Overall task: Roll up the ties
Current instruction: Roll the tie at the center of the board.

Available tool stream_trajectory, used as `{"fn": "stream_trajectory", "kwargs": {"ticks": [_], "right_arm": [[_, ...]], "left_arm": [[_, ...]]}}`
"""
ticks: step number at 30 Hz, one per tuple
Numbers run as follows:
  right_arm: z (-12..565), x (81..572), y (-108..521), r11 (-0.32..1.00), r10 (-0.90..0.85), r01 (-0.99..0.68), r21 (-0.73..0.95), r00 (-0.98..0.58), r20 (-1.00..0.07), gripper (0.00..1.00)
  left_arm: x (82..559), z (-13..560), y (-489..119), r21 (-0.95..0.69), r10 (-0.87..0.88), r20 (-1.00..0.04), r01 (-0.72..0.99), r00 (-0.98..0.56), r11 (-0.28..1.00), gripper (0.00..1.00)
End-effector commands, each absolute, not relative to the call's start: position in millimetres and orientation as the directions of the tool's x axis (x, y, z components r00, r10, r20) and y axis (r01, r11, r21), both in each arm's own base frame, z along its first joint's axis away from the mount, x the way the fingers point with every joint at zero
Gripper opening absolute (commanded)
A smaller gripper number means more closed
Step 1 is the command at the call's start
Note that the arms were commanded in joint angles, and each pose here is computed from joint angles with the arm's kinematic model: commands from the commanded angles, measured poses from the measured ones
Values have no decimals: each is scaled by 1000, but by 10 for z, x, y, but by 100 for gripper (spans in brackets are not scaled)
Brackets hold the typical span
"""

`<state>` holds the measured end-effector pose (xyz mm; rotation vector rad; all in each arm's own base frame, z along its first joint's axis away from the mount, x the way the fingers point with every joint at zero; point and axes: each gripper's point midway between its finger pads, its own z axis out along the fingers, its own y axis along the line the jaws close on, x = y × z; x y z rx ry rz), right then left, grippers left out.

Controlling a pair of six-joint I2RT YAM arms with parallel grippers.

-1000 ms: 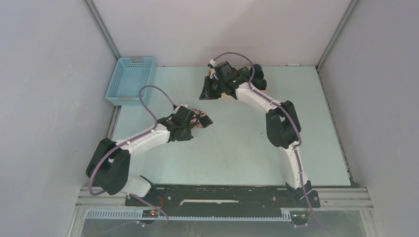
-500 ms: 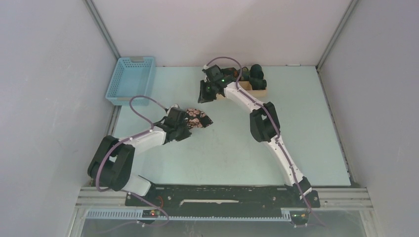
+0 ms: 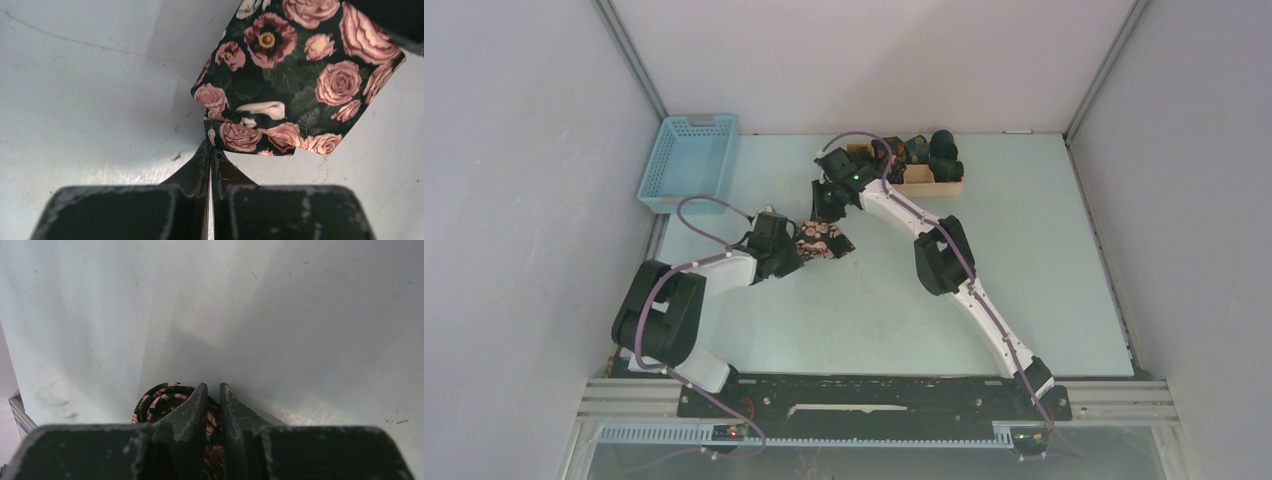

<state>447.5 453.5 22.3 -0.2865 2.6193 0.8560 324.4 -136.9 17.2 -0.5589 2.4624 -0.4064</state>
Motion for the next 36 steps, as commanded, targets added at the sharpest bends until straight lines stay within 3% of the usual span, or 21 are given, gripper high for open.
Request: {"fn": "stream_trajectory", "kwargs": {"ticks": [1,15,36], "right_arm": [[292,4424,4504,787,-85,-295,542,-922,-378,18],[181,3900,4449,814,-145,-258,520,-958,-248,12],[255,3753,4058,864,-32,-144,483,-972,-233,9]], "left_arm": [[3446,234,-1387,-416,-457,-508,-257,-730,872,2],[3688,349,-1317,-414,-466,-564,-254,-682,874,1],[3402,217,-1409,-438,-424,-546,-185,-723,880,3]]}}
